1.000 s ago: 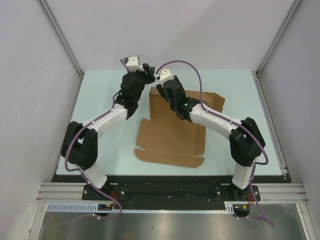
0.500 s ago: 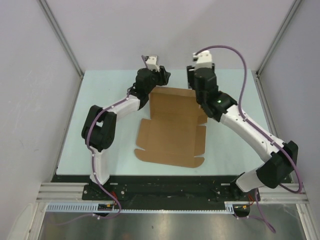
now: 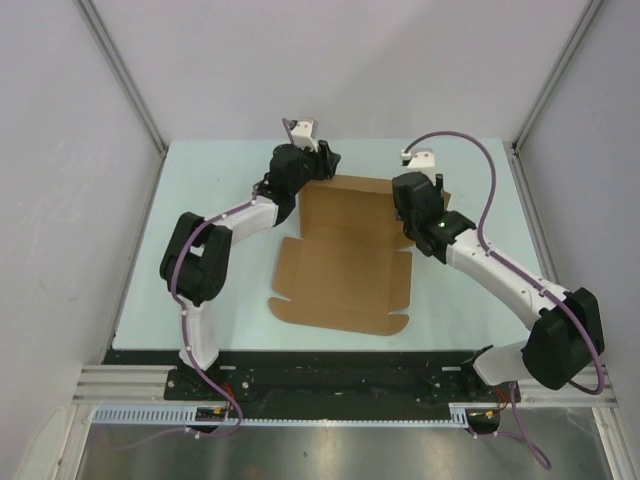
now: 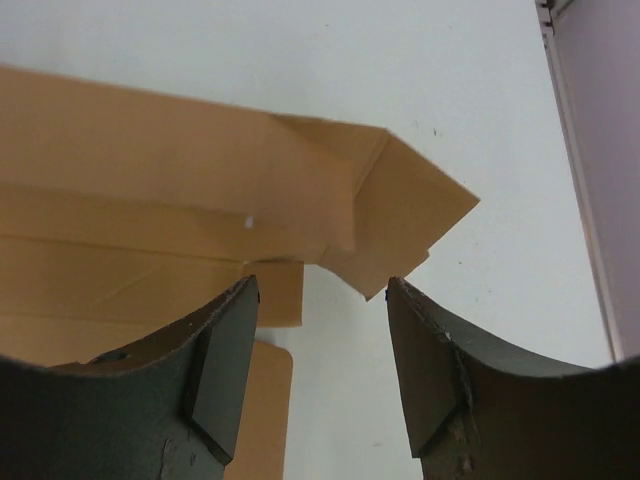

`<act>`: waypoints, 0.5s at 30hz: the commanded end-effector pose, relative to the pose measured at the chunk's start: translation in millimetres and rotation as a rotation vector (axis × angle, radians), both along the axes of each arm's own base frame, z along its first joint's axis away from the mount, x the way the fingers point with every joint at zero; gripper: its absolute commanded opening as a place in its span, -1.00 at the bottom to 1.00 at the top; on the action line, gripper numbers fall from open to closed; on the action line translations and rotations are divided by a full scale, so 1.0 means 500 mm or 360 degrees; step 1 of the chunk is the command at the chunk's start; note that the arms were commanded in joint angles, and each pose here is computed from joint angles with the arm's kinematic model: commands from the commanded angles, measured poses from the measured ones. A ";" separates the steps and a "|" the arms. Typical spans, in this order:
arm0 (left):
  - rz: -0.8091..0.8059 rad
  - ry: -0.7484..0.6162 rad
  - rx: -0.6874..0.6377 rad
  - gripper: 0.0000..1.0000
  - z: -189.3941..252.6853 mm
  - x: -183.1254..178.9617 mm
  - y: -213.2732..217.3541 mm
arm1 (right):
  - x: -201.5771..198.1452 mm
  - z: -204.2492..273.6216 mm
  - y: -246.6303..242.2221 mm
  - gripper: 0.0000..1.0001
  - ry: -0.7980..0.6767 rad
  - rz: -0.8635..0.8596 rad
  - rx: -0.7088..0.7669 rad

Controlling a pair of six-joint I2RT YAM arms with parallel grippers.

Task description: Fold the paper box

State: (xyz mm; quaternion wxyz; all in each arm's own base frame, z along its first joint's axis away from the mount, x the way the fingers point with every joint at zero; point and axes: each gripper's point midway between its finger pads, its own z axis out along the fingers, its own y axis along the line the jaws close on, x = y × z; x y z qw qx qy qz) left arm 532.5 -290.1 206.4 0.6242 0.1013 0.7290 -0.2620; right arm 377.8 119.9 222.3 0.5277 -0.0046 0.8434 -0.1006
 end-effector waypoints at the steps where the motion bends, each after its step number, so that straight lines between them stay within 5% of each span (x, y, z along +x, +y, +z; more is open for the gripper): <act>1: -0.0046 -0.0148 -0.0027 0.06 0.078 -0.014 -0.005 | -0.023 0.037 0.008 0.19 -0.0122 -0.0036 -0.0232; 10: -0.0056 -0.0130 -0.0010 0.06 0.064 -0.007 -0.010 | -0.001 0.007 0.032 0.20 -0.0108 0.0061 -0.0679; 15: -0.0066 -0.0109 -0.0012 0.05 0.051 -0.004 -0.015 | 0.041 -0.014 0.047 0.13 -0.0141 0.0109 -0.0708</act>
